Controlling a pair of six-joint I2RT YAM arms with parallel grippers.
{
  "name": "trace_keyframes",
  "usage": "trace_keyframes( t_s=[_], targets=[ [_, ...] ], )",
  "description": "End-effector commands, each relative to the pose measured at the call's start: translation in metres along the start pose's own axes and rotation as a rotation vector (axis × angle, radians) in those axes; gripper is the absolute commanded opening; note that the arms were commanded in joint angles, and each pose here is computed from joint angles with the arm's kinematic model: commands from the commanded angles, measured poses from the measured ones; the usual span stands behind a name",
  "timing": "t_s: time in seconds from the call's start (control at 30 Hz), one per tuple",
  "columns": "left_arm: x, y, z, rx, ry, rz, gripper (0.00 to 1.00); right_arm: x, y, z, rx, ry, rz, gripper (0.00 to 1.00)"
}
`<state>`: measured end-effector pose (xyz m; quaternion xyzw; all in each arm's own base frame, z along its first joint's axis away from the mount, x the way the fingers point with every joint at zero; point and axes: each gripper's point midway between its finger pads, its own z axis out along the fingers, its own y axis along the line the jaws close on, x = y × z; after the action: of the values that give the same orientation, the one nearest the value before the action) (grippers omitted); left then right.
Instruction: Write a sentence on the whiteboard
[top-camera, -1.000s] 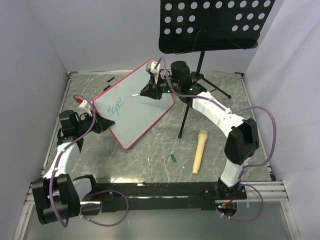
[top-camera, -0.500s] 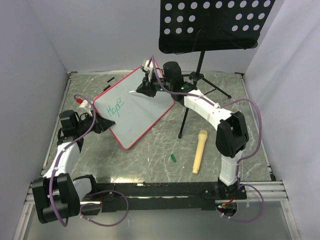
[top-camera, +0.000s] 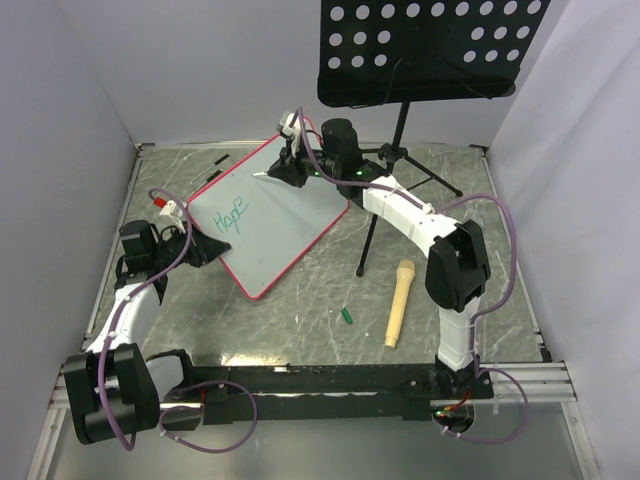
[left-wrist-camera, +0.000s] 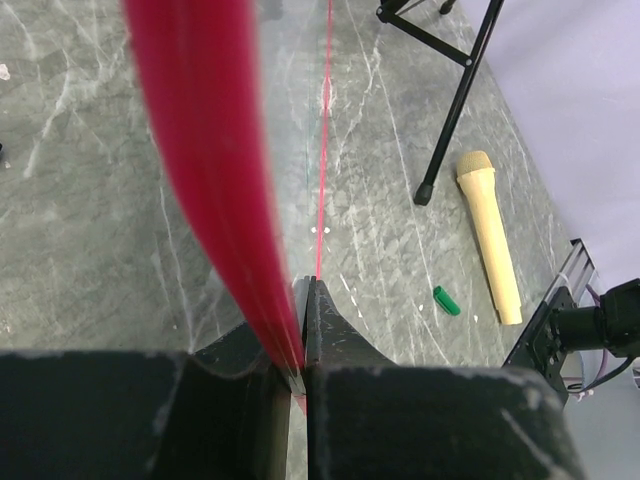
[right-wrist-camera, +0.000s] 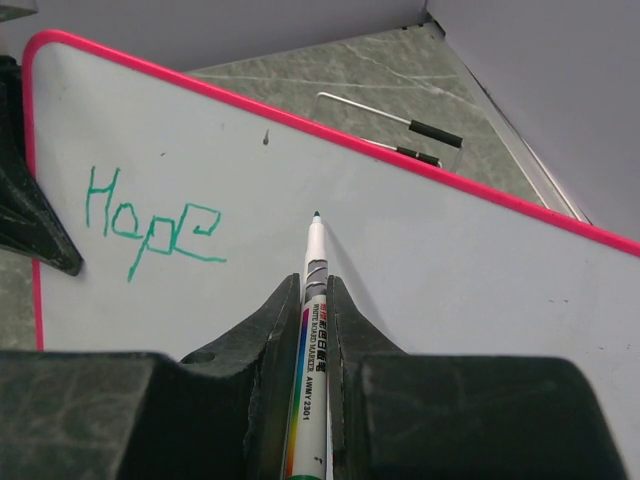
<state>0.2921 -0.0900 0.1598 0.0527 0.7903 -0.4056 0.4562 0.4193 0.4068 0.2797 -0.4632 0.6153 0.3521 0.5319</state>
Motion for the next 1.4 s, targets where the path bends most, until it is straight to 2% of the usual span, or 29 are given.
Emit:
trace_keyframes(
  t_s=[0.0,0.57,1.37],
  targets=[
    [-0.025,-0.007,0.001,0.023,-0.046,0.126,0.01,-0.014,-0.004,0.008,0.008,-0.035,-0.038,0.0],
    [-0.025,-0.006,0.001,0.014,-0.047,0.128,0.01,-0.006,0.014,0.011,-0.061,-0.024,-0.043,0.0],
    [-0.027,-0.003,0.0,-0.009,-0.055,0.131,0.01,0.016,0.041,-0.021,-0.088,0.014,-0.041,0.0]
  ],
)
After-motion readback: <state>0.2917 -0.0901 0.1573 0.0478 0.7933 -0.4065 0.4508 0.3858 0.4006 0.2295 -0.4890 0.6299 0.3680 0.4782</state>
